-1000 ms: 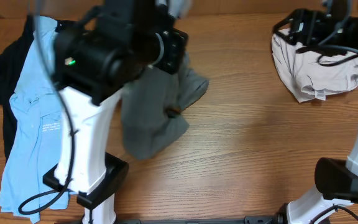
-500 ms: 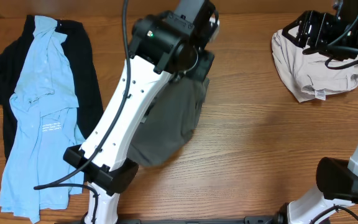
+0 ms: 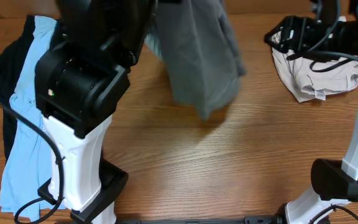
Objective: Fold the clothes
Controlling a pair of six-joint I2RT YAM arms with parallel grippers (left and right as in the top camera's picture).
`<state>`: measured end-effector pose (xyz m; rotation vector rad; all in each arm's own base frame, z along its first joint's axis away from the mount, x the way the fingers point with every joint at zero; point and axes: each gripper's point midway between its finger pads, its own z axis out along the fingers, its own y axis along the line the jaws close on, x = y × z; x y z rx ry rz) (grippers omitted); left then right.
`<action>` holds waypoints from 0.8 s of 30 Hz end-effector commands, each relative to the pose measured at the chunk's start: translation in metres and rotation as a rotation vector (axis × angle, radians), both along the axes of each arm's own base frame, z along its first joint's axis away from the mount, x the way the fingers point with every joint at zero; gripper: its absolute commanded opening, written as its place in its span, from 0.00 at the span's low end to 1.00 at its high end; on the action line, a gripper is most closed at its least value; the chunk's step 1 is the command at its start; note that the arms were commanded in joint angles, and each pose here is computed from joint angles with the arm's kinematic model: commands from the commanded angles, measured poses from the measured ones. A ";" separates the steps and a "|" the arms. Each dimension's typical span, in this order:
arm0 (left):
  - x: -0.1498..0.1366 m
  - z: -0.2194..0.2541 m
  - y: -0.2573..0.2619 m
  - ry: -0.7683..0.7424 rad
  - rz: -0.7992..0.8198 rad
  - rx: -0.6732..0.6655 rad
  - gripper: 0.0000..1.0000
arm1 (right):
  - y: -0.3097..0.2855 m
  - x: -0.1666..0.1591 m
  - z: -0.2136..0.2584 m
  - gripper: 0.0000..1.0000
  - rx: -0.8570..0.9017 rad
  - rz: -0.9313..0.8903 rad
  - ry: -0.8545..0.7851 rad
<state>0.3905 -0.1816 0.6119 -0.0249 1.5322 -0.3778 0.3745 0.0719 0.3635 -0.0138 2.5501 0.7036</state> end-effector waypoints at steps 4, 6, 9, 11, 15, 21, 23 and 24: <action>0.008 0.019 0.031 -0.071 0.181 -0.080 0.04 | 0.047 -0.013 -0.002 0.85 -0.039 0.124 -0.006; 0.010 0.024 0.034 -0.091 0.208 -0.099 0.04 | 0.062 -0.018 -0.003 0.85 -0.042 0.163 -0.003; 0.015 0.029 0.036 -0.121 0.235 -0.116 0.04 | 0.085 -0.027 -0.009 0.82 -0.054 0.228 0.011; 0.022 0.030 0.035 -0.137 0.245 -0.125 0.04 | 0.101 -0.035 -0.015 0.80 -0.065 0.272 0.029; 0.035 0.026 0.031 -0.145 0.254 -0.131 0.04 | 0.124 -0.043 -0.024 0.79 -0.062 0.323 0.051; 0.056 0.004 0.036 -0.100 0.311 -0.098 0.04 | 0.186 -0.034 -0.067 0.76 -0.046 0.373 0.056; 0.054 0.005 0.038 -0.099 0.316 -0.098 0.04 | 0.208 -0.023 -0.094 0.77 -0.026 0.383 0.040; 0.054 0.005 0.039 -0.099 0.318 -0.099 0.04 | 0.213 -0.020 -0.102 0.77 -0.020 0.382 0.035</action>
